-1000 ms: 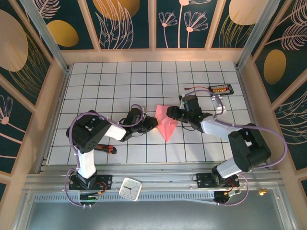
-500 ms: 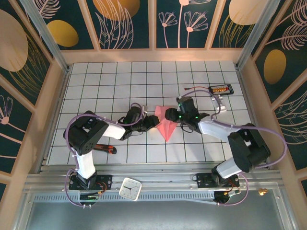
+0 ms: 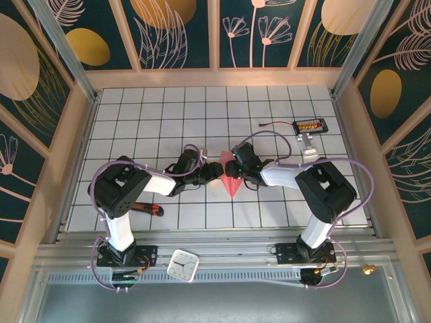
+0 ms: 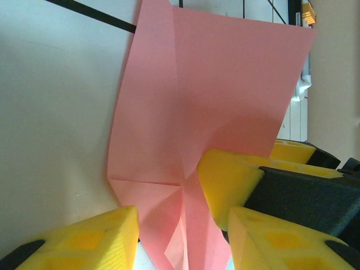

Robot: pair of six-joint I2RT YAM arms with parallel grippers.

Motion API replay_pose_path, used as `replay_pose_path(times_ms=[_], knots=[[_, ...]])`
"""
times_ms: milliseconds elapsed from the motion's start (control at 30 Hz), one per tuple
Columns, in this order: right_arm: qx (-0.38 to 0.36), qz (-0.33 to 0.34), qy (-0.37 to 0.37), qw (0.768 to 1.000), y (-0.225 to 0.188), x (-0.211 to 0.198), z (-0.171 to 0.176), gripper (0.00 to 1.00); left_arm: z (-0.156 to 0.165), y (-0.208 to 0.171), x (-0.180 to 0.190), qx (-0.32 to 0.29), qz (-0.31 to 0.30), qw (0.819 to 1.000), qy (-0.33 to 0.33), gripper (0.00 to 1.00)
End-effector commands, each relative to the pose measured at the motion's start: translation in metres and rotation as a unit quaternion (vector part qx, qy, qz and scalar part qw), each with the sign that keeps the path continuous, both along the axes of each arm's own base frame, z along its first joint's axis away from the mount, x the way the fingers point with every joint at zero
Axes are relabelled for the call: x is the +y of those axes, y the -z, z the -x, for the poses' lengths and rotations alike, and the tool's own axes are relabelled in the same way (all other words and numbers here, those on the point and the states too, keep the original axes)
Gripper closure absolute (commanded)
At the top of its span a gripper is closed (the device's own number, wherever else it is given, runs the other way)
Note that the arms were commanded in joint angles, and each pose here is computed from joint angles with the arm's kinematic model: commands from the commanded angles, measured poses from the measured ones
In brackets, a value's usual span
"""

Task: Fold a paper plane with a square sheet of paper (pick it up from the middle)
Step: Move a paper plane to the center of the table, then reset both arms

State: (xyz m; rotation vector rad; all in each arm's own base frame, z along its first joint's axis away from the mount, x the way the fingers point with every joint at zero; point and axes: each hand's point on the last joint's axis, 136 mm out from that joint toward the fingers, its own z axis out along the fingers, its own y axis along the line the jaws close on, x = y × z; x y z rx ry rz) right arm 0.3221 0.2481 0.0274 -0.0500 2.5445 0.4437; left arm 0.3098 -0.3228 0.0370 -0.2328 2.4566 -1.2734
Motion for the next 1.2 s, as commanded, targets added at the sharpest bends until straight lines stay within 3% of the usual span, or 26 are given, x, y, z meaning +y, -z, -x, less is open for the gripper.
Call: replay_pose_path(times_ms=[0,300,400,500,567,667,767,833,900,933,1067,1167], knots=[[-0.014,0.026,0.007,1.0,-0.002,-0.001,-0.005,0.53,0.004,0.017,0.022,0.014,-0.043,0.999,-0.015,0.53],[-0.063,-0.006,0.0,0.998,-0.067,0.007,-0.014,0.48,-0.006,-0.014,0.036,-0.022,-0.029,0.999,-0.026,0.46],[-0.077,0.004,0.018,0.997,-0.085,-0.012,-0.015,0.45,-0.018,-0.039,0.05,-0.064,-0.04,0.996,-0.036,0.41],[-0.108,0.03,0.075,0.991,-0.104,-0.064,-0.03,0.41,-0.041,-0.061,0.083,-0.124,-0.104,0.984,-0.075,0.36],[-0.137,0.048,0.129,0.981,-0.116,-0.109,-0.042,0.33,-0.058,-0.079,0.113,-0.176,-0.166,0.964,-0.113,0.29],[-0.182,0.096,0.215,0.955,-0.123,-0.176,-0.059,0.22,-0.074,-0.108,0.171,-0.245,-0.273,0.909,-0.198,0.16],[-0.218,0.149,0.268,0.927,-0.119,-0.222,-0.069,0.18,-0.074,-0.135,0.231,-0.302,-0.369,0.828,-0.294,0.01],[-0.239,0.182,0.284,0.911,-0.114,-0.242,-0.075,0.16,-0.066,-0.145,0.269,-0.331,-0.429,0.767,-0.344,0.01],[-0.251,0.213,0.28,0.902,-0.108,-0.254,-0.075,0.16,-0.061,-0.145,0.294,-0.34,-0.464,0.733,-0.363,0.01],[-0.266,0.217,0.279,0.897,-0.107,-0.258,-0.075,0.15,-0.06,-0.143,0.307,-0.339,-0.47,0.722,-0.377,0.01],[-0.349,0.171,0.251,0.886,-0.101,-0.264,-0.059,0.14,-0.074,-0.137,0.325,-0.33,-0.467,0.737,-0.36,0.01],[-0.387,0.133,0.237,0.881,-0.111,-0.265,-0.055,0.13,-0.073,-0.125,0.335,-0.336,-0.478,0.731,-0.353,0.01]])
